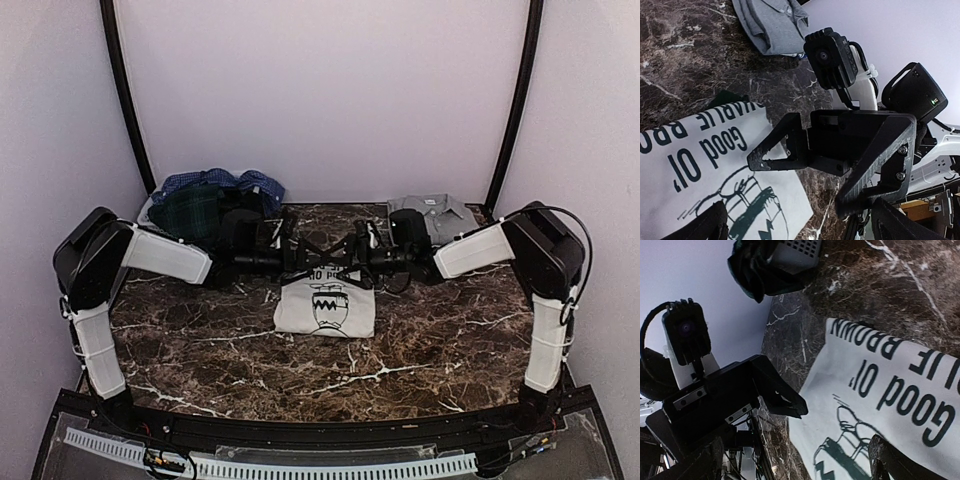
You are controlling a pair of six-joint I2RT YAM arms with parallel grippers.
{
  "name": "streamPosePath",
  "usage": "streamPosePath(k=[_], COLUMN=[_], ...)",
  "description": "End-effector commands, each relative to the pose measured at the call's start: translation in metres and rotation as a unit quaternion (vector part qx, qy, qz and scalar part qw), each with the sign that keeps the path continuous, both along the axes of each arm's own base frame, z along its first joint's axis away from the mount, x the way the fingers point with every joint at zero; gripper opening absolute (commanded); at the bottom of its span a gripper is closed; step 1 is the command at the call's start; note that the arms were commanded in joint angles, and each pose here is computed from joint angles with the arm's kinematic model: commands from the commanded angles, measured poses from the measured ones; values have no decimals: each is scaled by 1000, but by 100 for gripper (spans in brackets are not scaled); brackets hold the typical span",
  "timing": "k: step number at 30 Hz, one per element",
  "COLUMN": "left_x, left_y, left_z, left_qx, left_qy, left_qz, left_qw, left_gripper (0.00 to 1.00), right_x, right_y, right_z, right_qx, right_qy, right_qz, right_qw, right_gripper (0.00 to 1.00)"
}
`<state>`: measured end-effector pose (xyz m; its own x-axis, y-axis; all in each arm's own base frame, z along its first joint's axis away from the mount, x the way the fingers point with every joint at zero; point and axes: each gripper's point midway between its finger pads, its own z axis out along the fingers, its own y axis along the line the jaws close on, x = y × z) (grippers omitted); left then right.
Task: Fold and stack the mixed laundry pile
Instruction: Smooth out the square-folded T-shirt at the center of the board, then pick up the square-folded T-shirt from the center of the board.
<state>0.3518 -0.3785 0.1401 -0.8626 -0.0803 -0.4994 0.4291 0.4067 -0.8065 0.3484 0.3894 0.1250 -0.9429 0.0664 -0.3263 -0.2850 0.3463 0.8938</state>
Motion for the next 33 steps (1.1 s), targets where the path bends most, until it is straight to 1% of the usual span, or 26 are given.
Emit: streamPosePath(k=[1,4,7,10,13,16,17,18,20,21,22,23,24,25,26,27,28,29,32,33], left_x=[18,29,36,35,34,30,26,18,1,-5,-16,-25,-33,-39,-45,-47,-55,-56,-70,-68], left_y=[6,20,43,59,72,88,88,87,80,76,66,64,52,49,37,30,19,10,-21,-29], left_z=[-42,-64,-91,-100,-85,-48,-40,-23,-2,3,13,10,14,11,10,11,3,0,-11,-18], left_qx=[32,35,54,84,109,144,161,180,231,259,282,317,330,349,352,357,360,362,362,372], left_qy=[23,43,63,59,33,-19,-46,-71,-145,-194,-225,-255,-283,-304,-319,-342,-351,-370,-400,-410], left_qz=[9,30,55,68,84,101,92,90,61,36,23,-10,-30,-60,-83,-103,-126,-144,-187,-195], left_qw=[999,998,995,992,990,984,982,977,960,945,932,914,900,884,876,863,855,844,821,810], left_gripper=[99,99,99,99,99,99,99,99,99,99,99,99,95,93,87,85,80,76,69,66], right_x=[8,15,20,23,14,-3,-9,-14,-25,-29,-34,-38,-42,-46,-48,-50,-52,-54,-60,-61], right_y=[0,-18,-35,-50,-55,-64,-68,-72,-83,-89,-94,-99,-104,-109,-113,-118,-121,-125,-134,-136], right_z=[-33,-54,-69,-65,-42,-17,-9,-2,5,7,8,8,8,6,3,2,-1,-1,-8,-10], right_qx=[-7,-24,-40,-45,-39,-38,-39,-41,-56,-64,-72,-80,-88,-97,-106,-109,-113,-114,-114,-114], right_qy=[21,30,37,33,17,0,-5,-10,-10,-11,-11,-8,-6,-3,0,4,9,11,26,30], right_qz=[16,3,-7,-17,-11,-5,-6,-8,-19,-26,-33,-40,-46,-53,-62,-67,-71,-75,-88,-92], right_qw=[1000,999,999,998,999,999,999,999,998,998,997,996,995,994,992,992,991,991,989,989], right_gripper=[97,97,96,96,95,94,94,93,90,88,87,87,86,86,86,86,86,86,85,85])
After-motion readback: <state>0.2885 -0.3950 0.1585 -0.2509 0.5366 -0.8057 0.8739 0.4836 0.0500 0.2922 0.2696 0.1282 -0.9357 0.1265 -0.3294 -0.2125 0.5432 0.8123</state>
